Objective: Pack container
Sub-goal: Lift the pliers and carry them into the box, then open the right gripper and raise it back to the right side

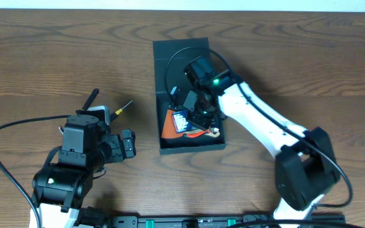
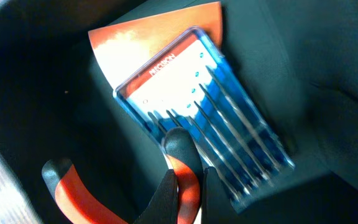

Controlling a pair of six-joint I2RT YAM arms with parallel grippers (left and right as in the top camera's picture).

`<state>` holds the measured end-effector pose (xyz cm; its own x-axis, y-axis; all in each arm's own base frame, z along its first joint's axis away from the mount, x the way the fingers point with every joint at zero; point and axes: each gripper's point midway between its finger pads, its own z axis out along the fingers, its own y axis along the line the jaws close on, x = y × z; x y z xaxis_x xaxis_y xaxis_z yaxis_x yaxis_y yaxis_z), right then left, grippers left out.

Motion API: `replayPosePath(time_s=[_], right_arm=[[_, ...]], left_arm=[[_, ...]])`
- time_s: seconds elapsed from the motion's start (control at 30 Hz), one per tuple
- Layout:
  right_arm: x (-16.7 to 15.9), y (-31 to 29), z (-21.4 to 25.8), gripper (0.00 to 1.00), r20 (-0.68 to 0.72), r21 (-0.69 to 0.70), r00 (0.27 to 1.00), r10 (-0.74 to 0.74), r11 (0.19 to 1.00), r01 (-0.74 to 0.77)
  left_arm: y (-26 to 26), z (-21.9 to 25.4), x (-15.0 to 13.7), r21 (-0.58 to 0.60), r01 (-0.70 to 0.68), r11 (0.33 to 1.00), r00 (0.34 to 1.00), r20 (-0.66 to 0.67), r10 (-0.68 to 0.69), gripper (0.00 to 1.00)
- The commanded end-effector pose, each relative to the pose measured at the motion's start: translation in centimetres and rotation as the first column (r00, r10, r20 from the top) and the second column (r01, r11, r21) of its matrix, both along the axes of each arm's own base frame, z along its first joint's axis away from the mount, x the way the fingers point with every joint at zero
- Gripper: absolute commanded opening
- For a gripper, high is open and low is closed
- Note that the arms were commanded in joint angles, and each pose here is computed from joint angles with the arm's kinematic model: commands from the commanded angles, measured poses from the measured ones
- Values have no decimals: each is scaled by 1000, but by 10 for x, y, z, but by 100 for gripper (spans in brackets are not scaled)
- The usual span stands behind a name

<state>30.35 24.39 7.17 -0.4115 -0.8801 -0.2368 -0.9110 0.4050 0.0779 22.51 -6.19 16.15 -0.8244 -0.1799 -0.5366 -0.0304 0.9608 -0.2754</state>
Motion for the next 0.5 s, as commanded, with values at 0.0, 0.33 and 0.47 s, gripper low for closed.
replayPosePath(time_s=[0.0,0.33,0.47], right_arm=[[-5,10,-14,1,-36,5,999,37,999,-37],[-10,7,-42,14,-102,-37,995,22,999,-26],[-9,7,-43,25,-103,-38,995,19,999,-23]], left_arm=[[1,7,2,10,9,1000,1000,21,-9,99],[1,7,2,10,9,1000,1000,20,-9,99],[1,7,2,10,9,1000,1000,20,-9,99]])
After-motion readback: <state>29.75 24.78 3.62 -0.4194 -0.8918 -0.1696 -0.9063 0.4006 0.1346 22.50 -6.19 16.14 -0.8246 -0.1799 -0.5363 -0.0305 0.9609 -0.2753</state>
